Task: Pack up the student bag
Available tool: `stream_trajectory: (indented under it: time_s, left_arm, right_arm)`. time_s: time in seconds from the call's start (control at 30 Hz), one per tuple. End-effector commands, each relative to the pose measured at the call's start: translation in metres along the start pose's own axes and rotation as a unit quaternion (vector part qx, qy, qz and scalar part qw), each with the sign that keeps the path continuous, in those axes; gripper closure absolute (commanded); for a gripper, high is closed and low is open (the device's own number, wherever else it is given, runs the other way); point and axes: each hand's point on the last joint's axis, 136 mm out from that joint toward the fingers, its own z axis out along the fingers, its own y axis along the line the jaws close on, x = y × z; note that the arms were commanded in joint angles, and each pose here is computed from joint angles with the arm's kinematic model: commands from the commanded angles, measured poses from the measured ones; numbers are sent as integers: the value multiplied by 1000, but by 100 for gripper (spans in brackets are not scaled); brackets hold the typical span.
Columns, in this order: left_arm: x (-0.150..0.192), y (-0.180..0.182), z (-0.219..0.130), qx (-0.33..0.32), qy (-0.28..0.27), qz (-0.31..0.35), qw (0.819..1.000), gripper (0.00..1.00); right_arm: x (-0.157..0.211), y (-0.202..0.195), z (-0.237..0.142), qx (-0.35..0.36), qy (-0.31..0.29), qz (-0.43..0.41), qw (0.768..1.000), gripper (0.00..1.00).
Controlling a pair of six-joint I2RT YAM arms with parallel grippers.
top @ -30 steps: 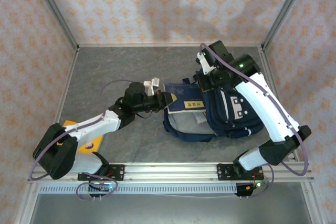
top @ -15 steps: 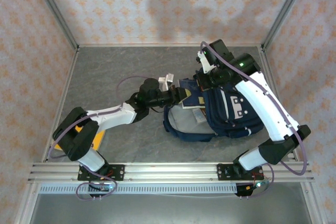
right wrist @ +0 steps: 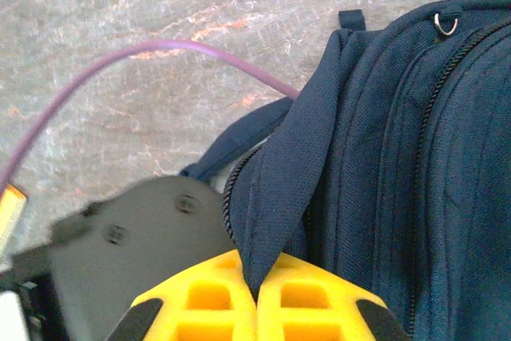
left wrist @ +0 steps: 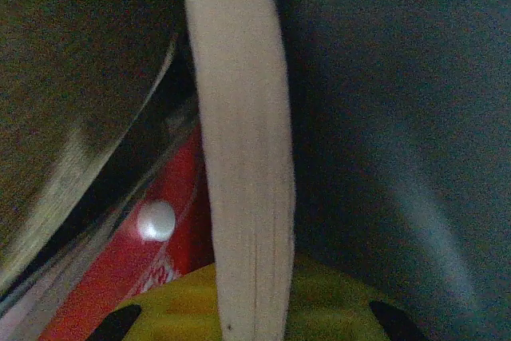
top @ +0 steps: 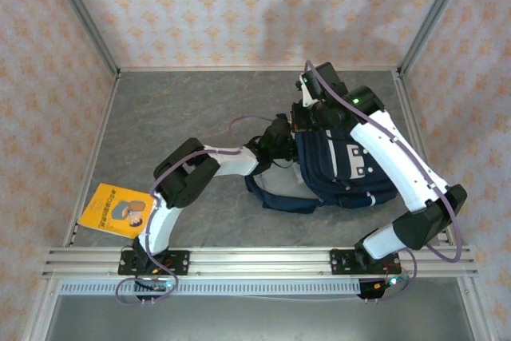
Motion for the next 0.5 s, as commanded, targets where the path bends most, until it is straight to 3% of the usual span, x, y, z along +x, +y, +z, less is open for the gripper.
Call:
stream_trajectory:
  time_s: [0.0,0.1,0.4,0.47]
  left_arm:
    - [7,-19,19,7,0,9,1000,82]
    - [9,-19,19,3,4,6,1000,61]
    - [-11,-21,-65,-74,-17,57,995,28]
    - [-6,-22,-81,-82,-14,67,994,25]
  right_arm:
    - [-39,16,-25,-43,-101,26,994,100]
    - [-38,5,-23,-18,-112,27,993,100]
    - [-37,-21,-29,32,-136,13,990,100]
    - [-37,-25,-29,34,-140,15,989,100]
